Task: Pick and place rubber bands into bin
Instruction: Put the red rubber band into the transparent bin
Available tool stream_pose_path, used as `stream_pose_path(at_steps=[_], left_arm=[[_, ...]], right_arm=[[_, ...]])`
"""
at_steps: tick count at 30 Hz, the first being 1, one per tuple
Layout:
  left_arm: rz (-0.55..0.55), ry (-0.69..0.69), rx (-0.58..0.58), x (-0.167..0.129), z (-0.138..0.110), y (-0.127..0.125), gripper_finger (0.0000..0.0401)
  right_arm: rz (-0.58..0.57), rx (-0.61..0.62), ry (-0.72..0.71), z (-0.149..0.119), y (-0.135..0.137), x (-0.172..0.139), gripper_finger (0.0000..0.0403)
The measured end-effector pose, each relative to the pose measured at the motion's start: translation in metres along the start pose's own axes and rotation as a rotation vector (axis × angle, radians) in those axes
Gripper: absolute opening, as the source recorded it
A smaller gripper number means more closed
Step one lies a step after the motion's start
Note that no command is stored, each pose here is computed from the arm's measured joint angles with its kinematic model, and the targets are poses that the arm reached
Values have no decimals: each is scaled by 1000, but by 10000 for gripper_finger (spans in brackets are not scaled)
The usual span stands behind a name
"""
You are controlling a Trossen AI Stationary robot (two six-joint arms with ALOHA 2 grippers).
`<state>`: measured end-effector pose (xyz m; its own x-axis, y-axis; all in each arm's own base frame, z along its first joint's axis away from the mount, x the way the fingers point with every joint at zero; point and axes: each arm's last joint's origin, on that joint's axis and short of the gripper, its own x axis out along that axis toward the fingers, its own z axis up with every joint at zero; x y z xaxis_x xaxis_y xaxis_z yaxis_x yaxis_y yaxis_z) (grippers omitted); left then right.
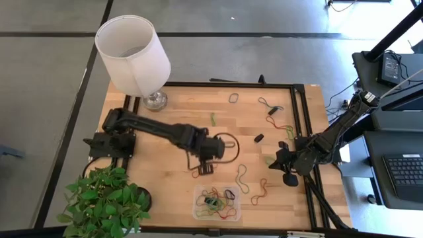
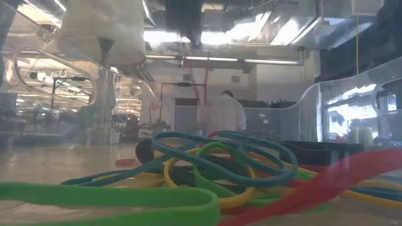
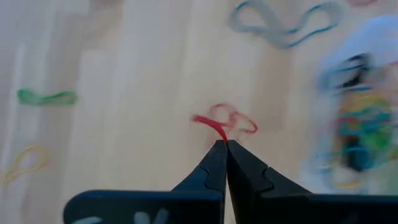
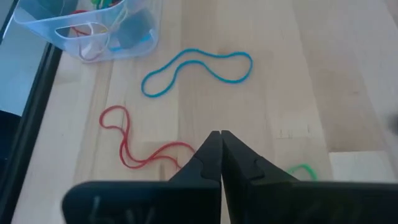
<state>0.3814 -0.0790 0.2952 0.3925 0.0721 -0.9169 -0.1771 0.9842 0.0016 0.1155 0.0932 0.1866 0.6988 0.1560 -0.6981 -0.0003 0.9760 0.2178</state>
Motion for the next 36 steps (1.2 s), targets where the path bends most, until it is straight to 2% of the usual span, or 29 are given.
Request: stream_pose_path(at_steps=[6, 11, 18, 25, 30, 36], left_arm=[[-49, -100, 30, -19, 3, -39, 2], [-134, -228, 51, -27, 16, -69, 2], [-201, -240, 99, -25, 20, -106, 2], [-253, -132, 59, -10, 6, -129, 2], [-236, 37, 30, 4, -12, -138, 3], [-209, 113, 52, 25, -21, -147, 3]], right_arm=[[-4, -31, 6, -1, 0, 0, 2], [2, -23, 11, -1, 0, 0, 2], [11, 3, 19, -1, 0, 0, 2], [17, 31, 23, -1, 1, 1, 2], [18, 32, 20, -1, 1, 1, 2], [17, 33, 20, -1, 1, 1, 2]])
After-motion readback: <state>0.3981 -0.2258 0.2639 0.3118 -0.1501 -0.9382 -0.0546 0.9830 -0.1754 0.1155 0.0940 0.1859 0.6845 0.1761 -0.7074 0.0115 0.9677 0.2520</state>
